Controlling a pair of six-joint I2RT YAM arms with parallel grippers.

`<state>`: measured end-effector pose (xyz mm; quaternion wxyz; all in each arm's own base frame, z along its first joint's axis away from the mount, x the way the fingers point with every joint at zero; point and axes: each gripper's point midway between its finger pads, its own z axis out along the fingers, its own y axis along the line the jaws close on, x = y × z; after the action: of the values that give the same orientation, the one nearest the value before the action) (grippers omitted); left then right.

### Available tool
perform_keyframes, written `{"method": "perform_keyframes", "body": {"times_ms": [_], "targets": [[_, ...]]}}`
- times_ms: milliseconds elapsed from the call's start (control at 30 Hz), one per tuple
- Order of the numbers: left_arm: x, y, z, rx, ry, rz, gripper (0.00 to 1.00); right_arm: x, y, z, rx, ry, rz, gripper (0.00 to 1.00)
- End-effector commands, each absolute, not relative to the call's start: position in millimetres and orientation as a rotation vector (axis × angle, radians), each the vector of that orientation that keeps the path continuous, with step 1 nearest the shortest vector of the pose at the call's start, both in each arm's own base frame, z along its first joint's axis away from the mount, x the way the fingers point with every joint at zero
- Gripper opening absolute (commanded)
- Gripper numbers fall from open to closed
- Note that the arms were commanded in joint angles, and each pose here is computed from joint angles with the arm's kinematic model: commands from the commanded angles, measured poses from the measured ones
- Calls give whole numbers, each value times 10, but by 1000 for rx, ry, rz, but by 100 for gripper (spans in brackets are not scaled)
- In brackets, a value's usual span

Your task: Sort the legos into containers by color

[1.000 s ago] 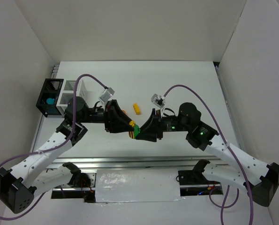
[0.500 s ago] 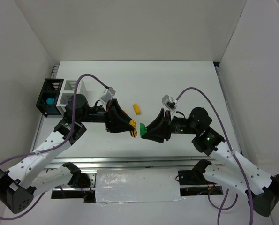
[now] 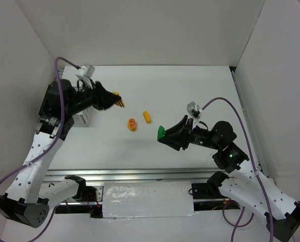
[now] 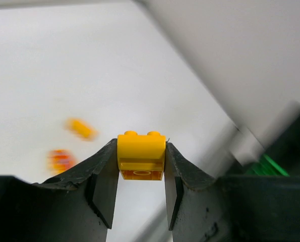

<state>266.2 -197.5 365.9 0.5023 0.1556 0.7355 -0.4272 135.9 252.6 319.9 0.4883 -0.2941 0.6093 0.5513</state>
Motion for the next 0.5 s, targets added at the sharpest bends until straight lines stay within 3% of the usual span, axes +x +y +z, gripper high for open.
{"method": "perform_keyframes", "body": {"times_ms": [0, 67, 167, 333, 467], "targets": [[3303, -814, 3457, -132, 1924, -428, 0, 1603, 2393, 3171, -541, 1518, 1230, 0], [3457, -149, 3478, -412, 1859, -123, 0, 1739, 2336, 3122, -446, 1548, 1184, 0], [3630, 524, 3482, -722, 1711, 70, 0, 1782, 2345, 3015, -416, 1590, 1184, 0], [3955, 1046, 3649, -846, 1406, 130, 0, 1732, 2436, 2891, -455, 1600, 1242, 0], [4278, 1414, 3616, -874, 1358, 258, 0, 1718, 2452, 2836, -452, 1612, 1261, 0]]}}
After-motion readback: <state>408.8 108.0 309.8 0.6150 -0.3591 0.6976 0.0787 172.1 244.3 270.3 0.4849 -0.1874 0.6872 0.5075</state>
